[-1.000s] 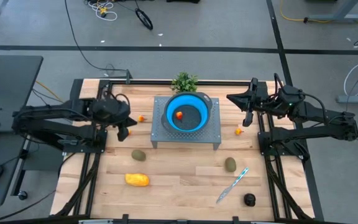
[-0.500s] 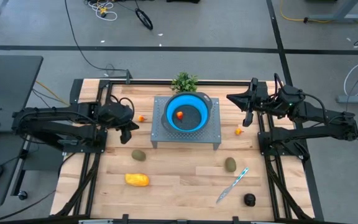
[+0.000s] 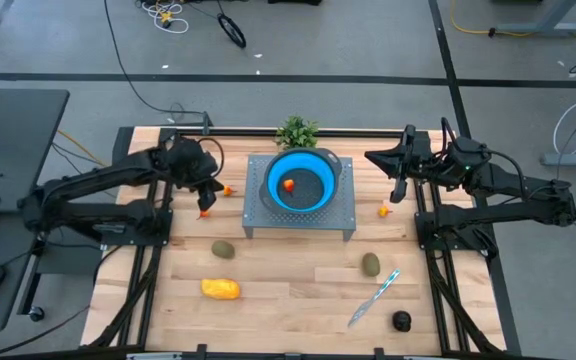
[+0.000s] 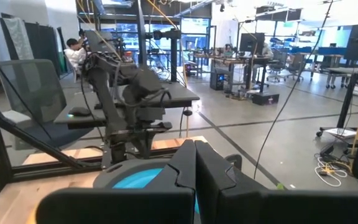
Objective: Pick & Place Fruit
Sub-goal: Put the top left orange pear into the strainer bowl on the shelf
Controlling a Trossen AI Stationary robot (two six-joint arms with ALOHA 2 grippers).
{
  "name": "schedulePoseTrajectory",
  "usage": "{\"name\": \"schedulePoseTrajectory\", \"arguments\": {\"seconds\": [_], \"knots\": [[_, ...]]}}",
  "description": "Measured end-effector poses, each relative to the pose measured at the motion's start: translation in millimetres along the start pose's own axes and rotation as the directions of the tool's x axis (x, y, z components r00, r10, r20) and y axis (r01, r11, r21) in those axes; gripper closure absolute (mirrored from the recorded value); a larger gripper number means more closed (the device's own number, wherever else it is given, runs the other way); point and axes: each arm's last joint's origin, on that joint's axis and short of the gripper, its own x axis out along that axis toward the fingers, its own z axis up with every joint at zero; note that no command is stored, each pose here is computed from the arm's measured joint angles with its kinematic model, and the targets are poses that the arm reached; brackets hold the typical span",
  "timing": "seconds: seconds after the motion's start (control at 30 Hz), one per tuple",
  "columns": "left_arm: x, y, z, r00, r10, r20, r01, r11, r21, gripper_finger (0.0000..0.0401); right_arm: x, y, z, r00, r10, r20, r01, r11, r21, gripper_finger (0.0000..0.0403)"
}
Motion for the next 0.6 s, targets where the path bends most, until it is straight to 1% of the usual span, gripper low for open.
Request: {"name": "schedulePoseTrajectory", "arguments": {"seconds": [0.13,0.3,0.4,0.5,0.6], "knots": [[4.0,8.1,1.4,1.000,-0.004,-0.017,0.004,1.000,-0.015,0.0399,0.0,-0.3,0.0,1.000,-0.010,0.000,0.010,1.000,0.000,0.0403],[5.5,11.4,1.8,1.000,-0.008,-0.024,0.008,1.000,-0.010,0.0399,0.0,-0.3,0.0,1.000,-0.010,0.000,0.010,1.000,0.000,0.0403],[5.5,12.1,2.0,1.000,0.017,-0.021,-0.017,1.000,-0.007,0.0398,0.0,-0.3,0.0,1.000,-0.010,-0.001,0.010,1.000,0.000,0.0403],[5.4,13.0,2.1,0.999,0.046,-0.020,-0.046,0.999,-0.014,0.0382,0.0,-0.3,0.0,1.000,-0.010,-0.001,0.010,1.000,0.000,0.0403],[5.4,13.1,2.1,0.999,0.050,-0.019,-0.051,0.998,-0.022,0.0352,0.0,-0.6,0.0,1.000,-0.020,-0.001,0.020,1.000,0.000,0.0403]]}}
